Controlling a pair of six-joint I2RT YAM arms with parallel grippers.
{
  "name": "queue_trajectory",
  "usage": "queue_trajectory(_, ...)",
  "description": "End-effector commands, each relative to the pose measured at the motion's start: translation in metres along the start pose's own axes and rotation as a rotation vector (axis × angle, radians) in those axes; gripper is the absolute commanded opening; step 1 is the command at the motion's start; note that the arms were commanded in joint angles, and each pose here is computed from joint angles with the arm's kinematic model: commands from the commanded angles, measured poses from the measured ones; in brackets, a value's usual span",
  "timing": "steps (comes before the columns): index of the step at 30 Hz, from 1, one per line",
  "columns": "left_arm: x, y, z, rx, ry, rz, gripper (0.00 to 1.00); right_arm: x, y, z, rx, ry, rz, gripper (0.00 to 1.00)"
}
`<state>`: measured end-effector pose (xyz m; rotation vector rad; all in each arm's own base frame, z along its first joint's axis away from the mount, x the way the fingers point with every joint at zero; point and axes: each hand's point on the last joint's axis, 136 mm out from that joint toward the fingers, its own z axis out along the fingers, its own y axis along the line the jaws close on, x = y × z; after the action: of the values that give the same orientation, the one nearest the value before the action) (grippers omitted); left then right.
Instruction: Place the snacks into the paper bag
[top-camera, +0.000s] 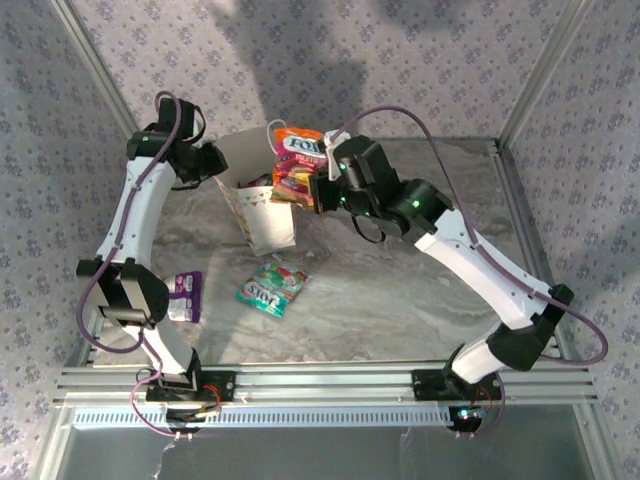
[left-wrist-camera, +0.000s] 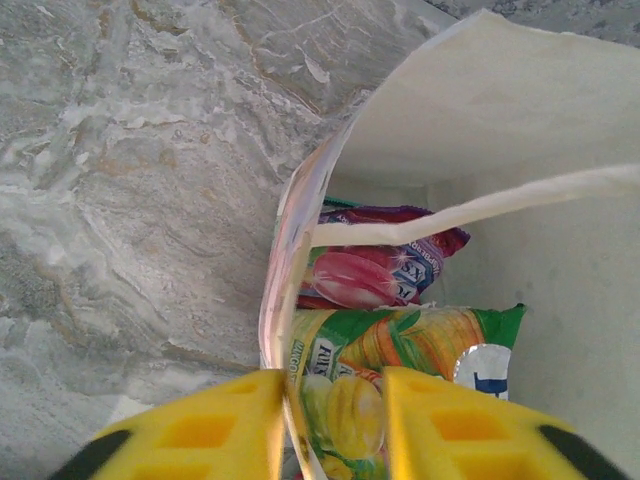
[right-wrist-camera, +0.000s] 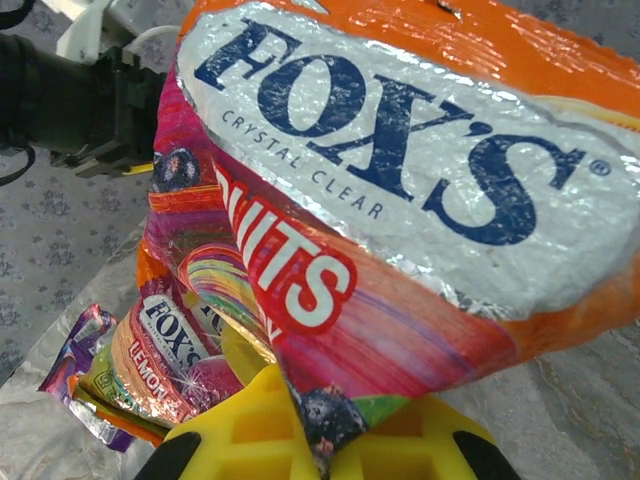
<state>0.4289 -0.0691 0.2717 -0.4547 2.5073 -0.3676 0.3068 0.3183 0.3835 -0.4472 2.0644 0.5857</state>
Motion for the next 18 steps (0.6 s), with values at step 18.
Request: queue_trajectory(18, 0.008, -0.016, 0.01, 0.133, 0.03, 0.017, 0.03, -0.063, 0.05, 0.029, -0.147, -0.156, -0.067, 0.04)
